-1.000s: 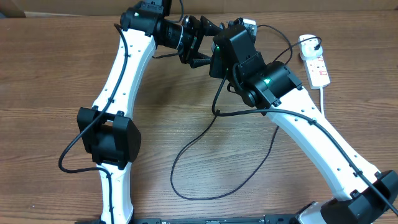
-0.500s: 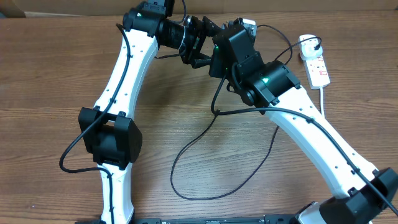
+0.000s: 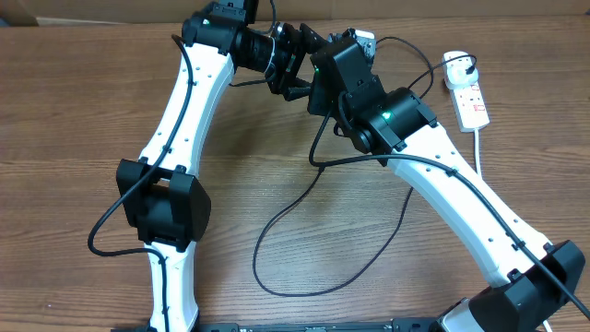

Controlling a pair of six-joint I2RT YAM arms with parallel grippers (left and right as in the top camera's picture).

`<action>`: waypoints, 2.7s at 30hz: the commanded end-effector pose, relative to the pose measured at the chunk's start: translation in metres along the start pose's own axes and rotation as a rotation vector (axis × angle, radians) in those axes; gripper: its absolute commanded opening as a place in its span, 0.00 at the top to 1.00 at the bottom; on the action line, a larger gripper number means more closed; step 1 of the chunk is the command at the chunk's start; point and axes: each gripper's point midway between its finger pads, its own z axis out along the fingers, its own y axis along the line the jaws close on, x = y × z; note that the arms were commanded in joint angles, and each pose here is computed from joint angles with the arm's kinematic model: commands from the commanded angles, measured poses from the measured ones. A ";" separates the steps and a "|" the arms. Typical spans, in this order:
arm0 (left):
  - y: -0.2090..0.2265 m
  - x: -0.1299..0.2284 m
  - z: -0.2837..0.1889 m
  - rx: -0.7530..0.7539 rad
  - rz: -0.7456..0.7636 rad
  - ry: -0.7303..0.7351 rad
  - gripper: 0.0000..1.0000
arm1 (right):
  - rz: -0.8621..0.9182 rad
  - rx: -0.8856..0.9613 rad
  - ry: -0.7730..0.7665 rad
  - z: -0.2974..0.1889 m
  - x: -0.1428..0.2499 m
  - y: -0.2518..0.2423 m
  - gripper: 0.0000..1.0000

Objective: Plug charger to phone and switch on socket

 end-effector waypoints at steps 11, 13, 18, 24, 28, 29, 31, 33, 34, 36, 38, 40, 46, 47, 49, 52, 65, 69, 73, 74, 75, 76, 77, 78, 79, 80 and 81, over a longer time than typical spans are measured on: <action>-0.018 0.014 -0.008 0.021 0.110 -0.020 0.28 | 0.015 -0.017 -0.049 -0.005 -0.015 0.005 0.86; -0.018 0.014 -0.008 0.021 0.115 -0.021 0.28 | 0.014 -0.016 -0.049 -0.005 -0.015 0.005 0.86; -0.017 0.013 -0.008 0.017 0.143 -0.027 0.27 | 0.014 -0.016 -0.049 -0.005 -0.015 0.005 0.89; -0.017 0.013 -0.008 0.017 0.143 -0.027 0.25 | 0.014 -0.014 -0.046 -0.005 -0.015 0.005 0.92; -0.018 0.013 -0.008 0.020 0.160 -0.028 0.04 | 0.014 -0.014 -0.046 -0.005 -0.015 0.005 0.93; -0.018 0.013 -0.008 0.021 0.172 -0.028 0.00 | 0.014 -0.014 -0.046 -0.005 -0.015 0.005 0.94; -0.018 0.013 -0.008 0.021 0.179 -0.028 0.00 | 0.014 -0.014 -0.046 -0.005 -0.015 0.005 0.95; -0.018 0.013 -0.008 0.020 0.179 -0.028 0.00 | 0.014 -0.014 -0.045 -0.005 -0.015 0.005 0.96; -0.018 0.012 -0.008 0.020 0.180 -0.030 0.00 | 0.013 -0.014 -0.045 -0.005 -0.014 0.004 0.96; -0.017 0.010 -0.009 0.014 0.179 -0.043 0.00 | 0.014 -0.015 -0.047 -0.007 -0.015 0.004 0.96; -0.016 0.006 -0.011 0.010 0.177 -0.059 0.01 | 0.017 -0.020 -0.055 -0.011 -0.017 0.004 0.96; -0.015 0.001 -0.013 0.002 0.175 -0.081 0.00 | 0.022 -0.020 -0.074 -0.017 -0.022 0.003 0.96; -0.024 -0.008 -0.019 0.030 0.305 -0.114 0.01 | 0.039 0.045 -0.168 -0.043 -0.041 -0.015 0.96; -0.023 -0.014 -0.024 0.028 0.303 -0.138 0.01 | 0.041 0.052 -0.179 -0.049 -0.043 -0.017 0.96; -0.023 -0.022 -0.033 0.034 0.298 -0.158 0.00 | 0.042 0.073 -0.189 -0.053 -0.045 -0.022 0.96; -0.022 -0.029 -0.045 0.045 0.310 -0.173 0.00 | 0.038 0.126 -0.204 -0.055 -0.046 -0.033 0.96; -0.067 0.023 -0.157 0.033 0.769 -0.467 0.01 | 0.258 0.018 -0.043 -0.039 -0.054 -0.078 0.96; -0.071 0.069 -0.206 -0.084 0.865 -0.683 0.01 | 0.323 -0.095 0.027 -0.037 -0.058 -0.084 0.96; -0.060 0.118 -0.254 -0.197 0.866 -0.891 0.00 | 0.390 -0.269 0.116 -0.044 -0.063 -0.084 0.96; -0.055 0.131 -0.265 -0.215 0.861 -0.934 0.01 | 0.407 -0.317 0.134 -0.047 -0.065 -0.085 0.96; -0.051 0.141 -0.273 -0.230 0.855 -0.962 0.00 | 0.417 -0.361 0.149 -0.050 -0.067 -0.085 0.96; -0.044 0.154 -0.281 -0.248 0.845 -0.987 0.01 | 0.422 -0.414 0.163 -0.054 -0.070 -0.085 0.96; -0.036 0.164 -0.286 -0.262 0.835 -0.999 0.01 | 0.418 -0.463 0.175 -0.059 -0.072 -0.084 0.96; -0.028 0.174 -0.289 -0.277 0.823 -1.004 0.00 | 0.416 -0.502 0.183 -0.063 -0.074 -0.085 0.96; -0.020 0.181 -0.291 -0.293 0.809 -1.003 0.00 | 0.423 -0.525 0.190 -0.066 -0.076 -0.087 0.96; -0.009 0.187 -0.292 -0.319 0.786 -0.995 0.00 | 0.430 -0.544 0.196 -0.068 -0.076 -0.088 0.96; 0.001 0.191 -0.292 -0.347 0.760 -0.983 0.01 | 0.434 -0.567 0.204 -0.071 -0.077 -0.089 0.96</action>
